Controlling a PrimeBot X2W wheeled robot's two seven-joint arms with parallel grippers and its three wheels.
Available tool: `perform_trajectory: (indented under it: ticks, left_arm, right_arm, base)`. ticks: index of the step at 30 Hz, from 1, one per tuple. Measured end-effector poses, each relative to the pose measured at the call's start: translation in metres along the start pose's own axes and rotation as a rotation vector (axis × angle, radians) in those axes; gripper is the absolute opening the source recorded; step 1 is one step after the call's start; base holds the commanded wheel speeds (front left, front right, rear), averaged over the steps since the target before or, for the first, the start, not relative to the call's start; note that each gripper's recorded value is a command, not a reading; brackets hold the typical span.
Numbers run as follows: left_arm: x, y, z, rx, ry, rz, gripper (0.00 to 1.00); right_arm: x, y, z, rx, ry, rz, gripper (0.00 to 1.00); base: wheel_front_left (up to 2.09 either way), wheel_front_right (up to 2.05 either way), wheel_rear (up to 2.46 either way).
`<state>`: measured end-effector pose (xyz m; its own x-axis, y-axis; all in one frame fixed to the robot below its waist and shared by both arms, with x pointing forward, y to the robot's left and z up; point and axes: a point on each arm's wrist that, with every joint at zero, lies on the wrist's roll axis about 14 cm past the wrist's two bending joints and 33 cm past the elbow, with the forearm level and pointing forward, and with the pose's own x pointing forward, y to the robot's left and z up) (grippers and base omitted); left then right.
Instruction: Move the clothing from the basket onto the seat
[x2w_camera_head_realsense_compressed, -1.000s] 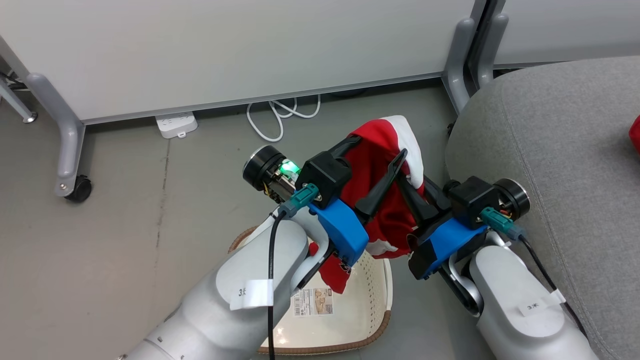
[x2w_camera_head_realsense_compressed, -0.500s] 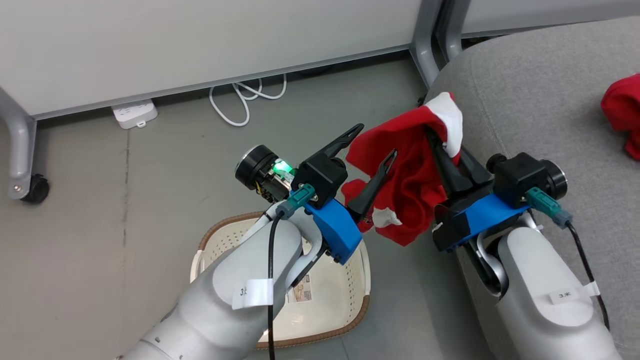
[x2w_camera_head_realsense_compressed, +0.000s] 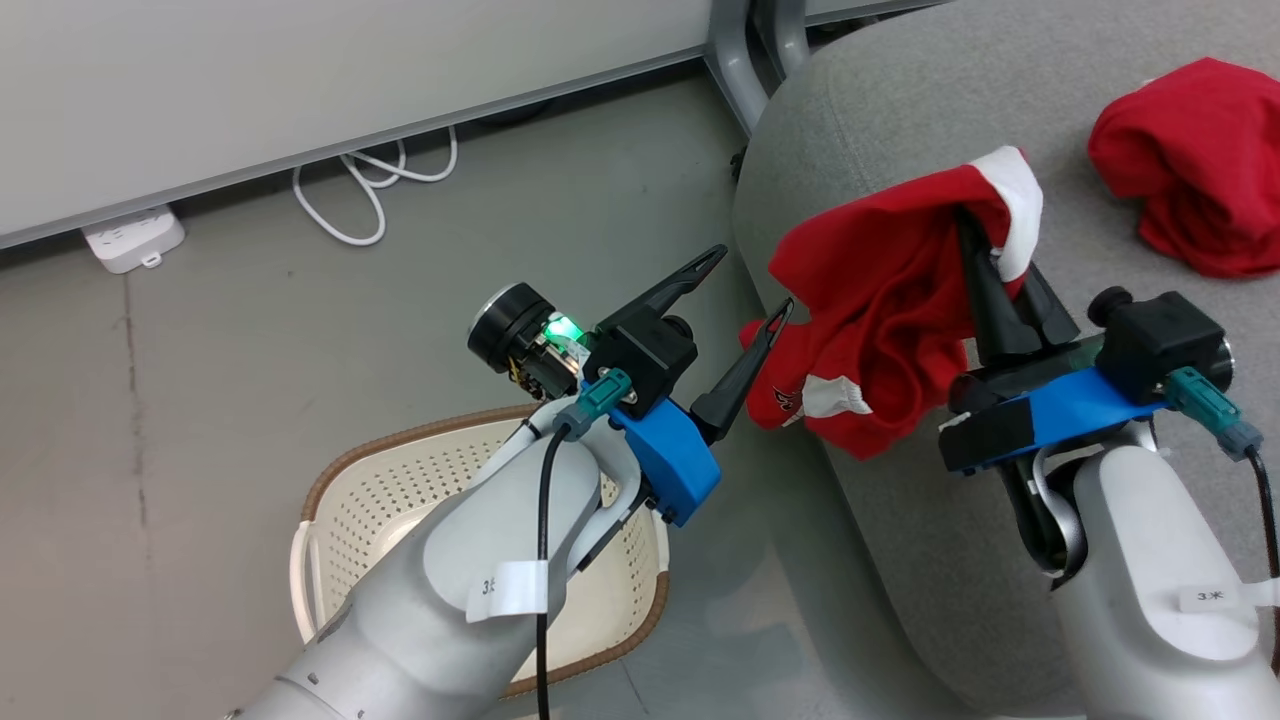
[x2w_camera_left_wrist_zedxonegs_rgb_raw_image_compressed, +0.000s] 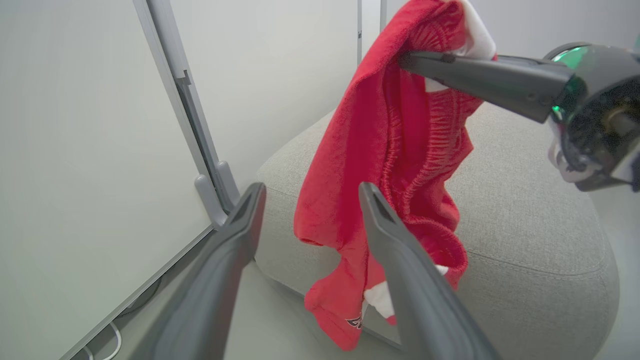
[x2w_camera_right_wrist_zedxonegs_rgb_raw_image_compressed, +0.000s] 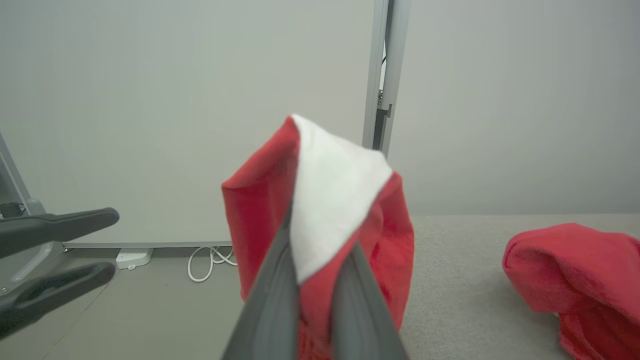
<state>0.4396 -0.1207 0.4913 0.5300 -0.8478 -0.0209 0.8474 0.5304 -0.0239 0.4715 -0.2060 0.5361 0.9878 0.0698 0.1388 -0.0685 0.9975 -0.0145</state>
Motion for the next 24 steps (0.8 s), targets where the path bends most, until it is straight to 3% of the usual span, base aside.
perform_trajectory:
  ticks: [10, 24]
  left_arm:
    - [0.019, -0.024, -0.008, -0.013, 0.001, -0.092, 1.00]
    - [0.027, -0.040, -0.011, -0.024, -0.001, -0.144, 1.00]
  right_arm:
    - [-0.029, -0.060, 0.002, -0.021, 0.006, -0.178, 0.00]
    - [-0.058, -0.085, -0.005, -0.029, 0.033, -0.270, 0.00]
  base:
    - [0.00, 0.00, 0.00]
    - [0.00, 0.00, 0.00]
